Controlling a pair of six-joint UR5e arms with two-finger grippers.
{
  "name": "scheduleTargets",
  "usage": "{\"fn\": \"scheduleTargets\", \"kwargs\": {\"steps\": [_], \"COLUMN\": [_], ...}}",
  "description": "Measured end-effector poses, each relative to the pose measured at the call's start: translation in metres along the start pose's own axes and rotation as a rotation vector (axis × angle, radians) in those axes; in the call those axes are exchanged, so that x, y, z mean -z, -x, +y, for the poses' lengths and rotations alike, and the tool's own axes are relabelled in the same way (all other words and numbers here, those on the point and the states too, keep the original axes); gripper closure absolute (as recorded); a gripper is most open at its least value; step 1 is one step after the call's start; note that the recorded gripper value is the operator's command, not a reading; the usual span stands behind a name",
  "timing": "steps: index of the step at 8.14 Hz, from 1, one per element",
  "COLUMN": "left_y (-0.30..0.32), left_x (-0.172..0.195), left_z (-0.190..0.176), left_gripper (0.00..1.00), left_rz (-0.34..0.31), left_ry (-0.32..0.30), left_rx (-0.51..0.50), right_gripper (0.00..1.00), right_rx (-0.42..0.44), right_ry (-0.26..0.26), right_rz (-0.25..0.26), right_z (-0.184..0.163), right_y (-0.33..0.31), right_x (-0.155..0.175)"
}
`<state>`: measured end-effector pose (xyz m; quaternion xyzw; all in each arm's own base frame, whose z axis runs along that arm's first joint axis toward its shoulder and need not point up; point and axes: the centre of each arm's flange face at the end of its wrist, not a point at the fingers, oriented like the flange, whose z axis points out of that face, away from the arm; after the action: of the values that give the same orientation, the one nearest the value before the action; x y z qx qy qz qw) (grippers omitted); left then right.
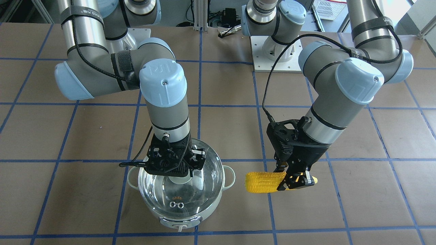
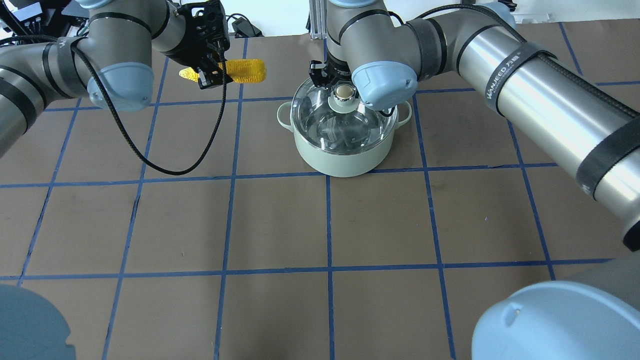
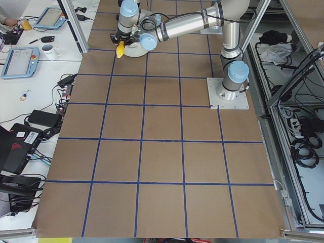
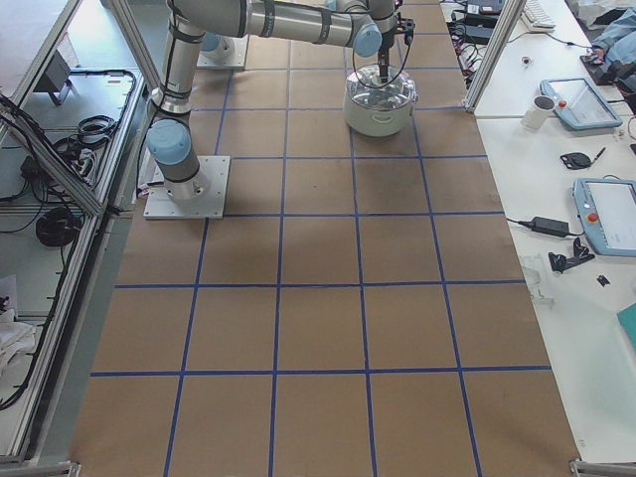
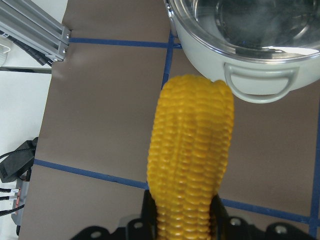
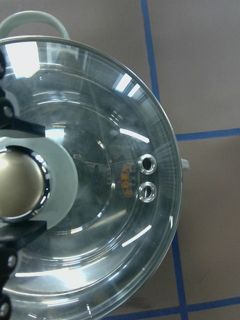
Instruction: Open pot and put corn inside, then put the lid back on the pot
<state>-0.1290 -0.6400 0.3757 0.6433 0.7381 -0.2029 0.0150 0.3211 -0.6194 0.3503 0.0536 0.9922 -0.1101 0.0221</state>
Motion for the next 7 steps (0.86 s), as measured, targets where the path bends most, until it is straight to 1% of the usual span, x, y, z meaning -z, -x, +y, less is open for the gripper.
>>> {"fn": "scheduleTargets", "kwargs": {"steps": [1, 2, 3, 4, 7], "left_y": [0.001, 0.003, 0.005, 0.007, 0.008], "left_x": [-0.001, 0.000, 0.001, 0.002, 0.010], "left_z": [0.003, 0.009, 0.016, 0.021, 0.023], "left_gripper": [1.00, 1.00, 1.00, 1.00, 1.00], "left_rz": [0.001, 0.000, 0.000, -0.001, -0.014], "left_ry": [0.002, 0.005, 0.008, 0.011, 0.017], "left_rx": [0.003, 0.012, 0.022, 0.027, 0.039], "right_gripper": [0.38, 0.46, 0.52, 0.54, 0.56], "right_rx": [0.001, 0.003, 0.004, 0.004, -0.002], "right_ry": [0.014, 0.019, 0.020, 0.021, 0.010], "right_rz": [0.005, 0.010, 0.012, 0.014, 0.012], "right_z": [0.003, 0.004, 0.005, 0.005, 0.003], "right_y": [-0.001, -0.002, -0.002, -0.002, -0.002], "right_x": [-0.003, -0.003, -0.003, -0.003, 0.000]}}
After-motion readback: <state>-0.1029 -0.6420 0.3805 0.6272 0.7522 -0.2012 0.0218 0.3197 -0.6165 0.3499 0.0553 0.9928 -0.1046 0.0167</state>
